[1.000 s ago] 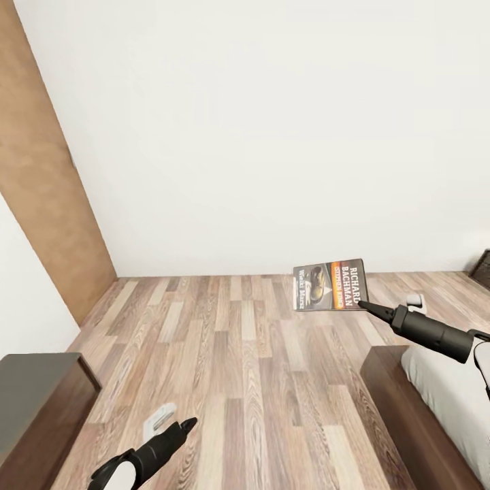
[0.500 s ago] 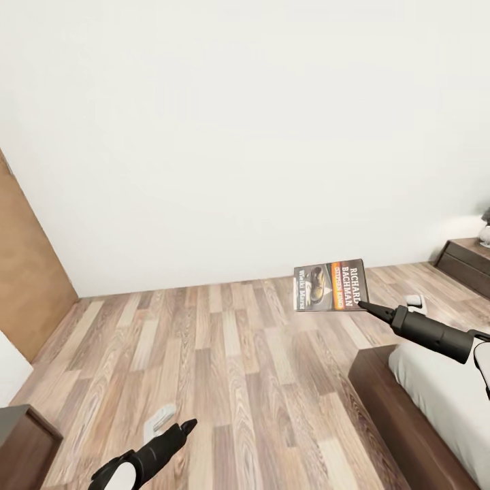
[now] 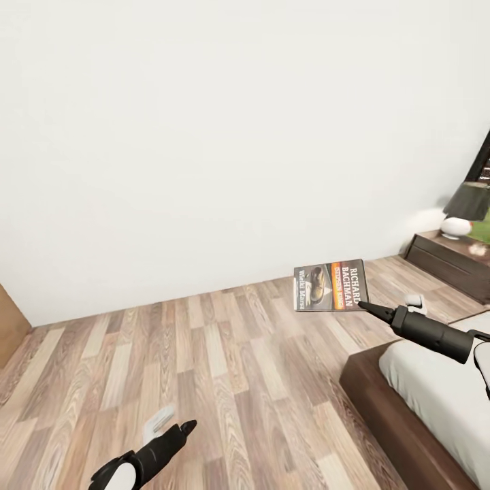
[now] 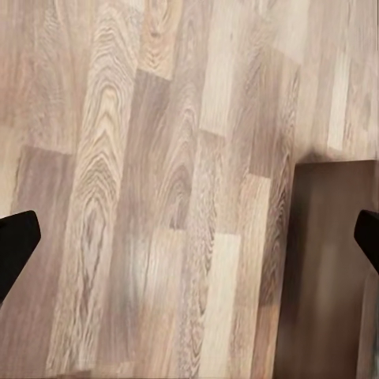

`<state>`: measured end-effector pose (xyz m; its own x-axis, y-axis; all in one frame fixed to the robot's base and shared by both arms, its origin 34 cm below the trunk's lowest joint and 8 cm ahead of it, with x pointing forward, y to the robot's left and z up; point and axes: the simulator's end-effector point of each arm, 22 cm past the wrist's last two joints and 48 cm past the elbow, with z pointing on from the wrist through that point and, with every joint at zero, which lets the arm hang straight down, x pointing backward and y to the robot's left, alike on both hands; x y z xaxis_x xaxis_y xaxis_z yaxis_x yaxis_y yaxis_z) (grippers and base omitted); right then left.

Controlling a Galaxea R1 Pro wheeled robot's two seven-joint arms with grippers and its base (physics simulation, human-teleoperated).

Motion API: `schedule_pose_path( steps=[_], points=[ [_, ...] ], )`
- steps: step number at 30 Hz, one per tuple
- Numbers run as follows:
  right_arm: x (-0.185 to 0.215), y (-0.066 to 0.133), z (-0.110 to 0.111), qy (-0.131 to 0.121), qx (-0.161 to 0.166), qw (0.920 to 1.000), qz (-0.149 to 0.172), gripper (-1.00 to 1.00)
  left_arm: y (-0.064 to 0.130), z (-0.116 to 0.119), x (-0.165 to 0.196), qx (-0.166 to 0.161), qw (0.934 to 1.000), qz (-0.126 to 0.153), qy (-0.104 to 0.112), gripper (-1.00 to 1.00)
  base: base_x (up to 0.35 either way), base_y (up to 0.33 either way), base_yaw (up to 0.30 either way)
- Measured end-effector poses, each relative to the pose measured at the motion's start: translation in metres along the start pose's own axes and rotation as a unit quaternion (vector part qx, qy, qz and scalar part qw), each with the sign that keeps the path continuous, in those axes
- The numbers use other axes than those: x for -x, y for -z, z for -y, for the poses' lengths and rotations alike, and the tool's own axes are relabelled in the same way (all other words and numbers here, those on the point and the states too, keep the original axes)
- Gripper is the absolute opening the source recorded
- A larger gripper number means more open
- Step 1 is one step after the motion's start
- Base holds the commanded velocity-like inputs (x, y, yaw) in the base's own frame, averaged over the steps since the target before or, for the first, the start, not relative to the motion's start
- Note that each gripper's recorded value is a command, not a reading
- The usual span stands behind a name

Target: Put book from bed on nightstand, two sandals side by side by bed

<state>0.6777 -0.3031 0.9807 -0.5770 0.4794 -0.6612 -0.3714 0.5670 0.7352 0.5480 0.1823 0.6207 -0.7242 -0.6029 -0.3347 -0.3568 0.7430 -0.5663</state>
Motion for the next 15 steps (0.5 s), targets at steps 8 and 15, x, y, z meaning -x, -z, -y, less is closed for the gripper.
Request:
schedule_pose_path(
  steps=[8, 15],
  points=[
    [0.0007, 0.0006, 0.0007, -0.001, -0.001, 1.0000, 0.001, -1.00, -0.0005, -0.0001, -0.0005, 0.000, 1.0000, 0.001, 0.002, 1.00, 0.307, 0.193, -0.265],
    [0.0008, 0.0005, 0.0008, 0.000, -0.001, 1.0000, 0.001, -1.00, -0.0007, -0.0026, -0.0004, 0.002, 1.0000, 0.001, 0.007, 1.00, 0.305, 0.203, -0.265]
  ],
)
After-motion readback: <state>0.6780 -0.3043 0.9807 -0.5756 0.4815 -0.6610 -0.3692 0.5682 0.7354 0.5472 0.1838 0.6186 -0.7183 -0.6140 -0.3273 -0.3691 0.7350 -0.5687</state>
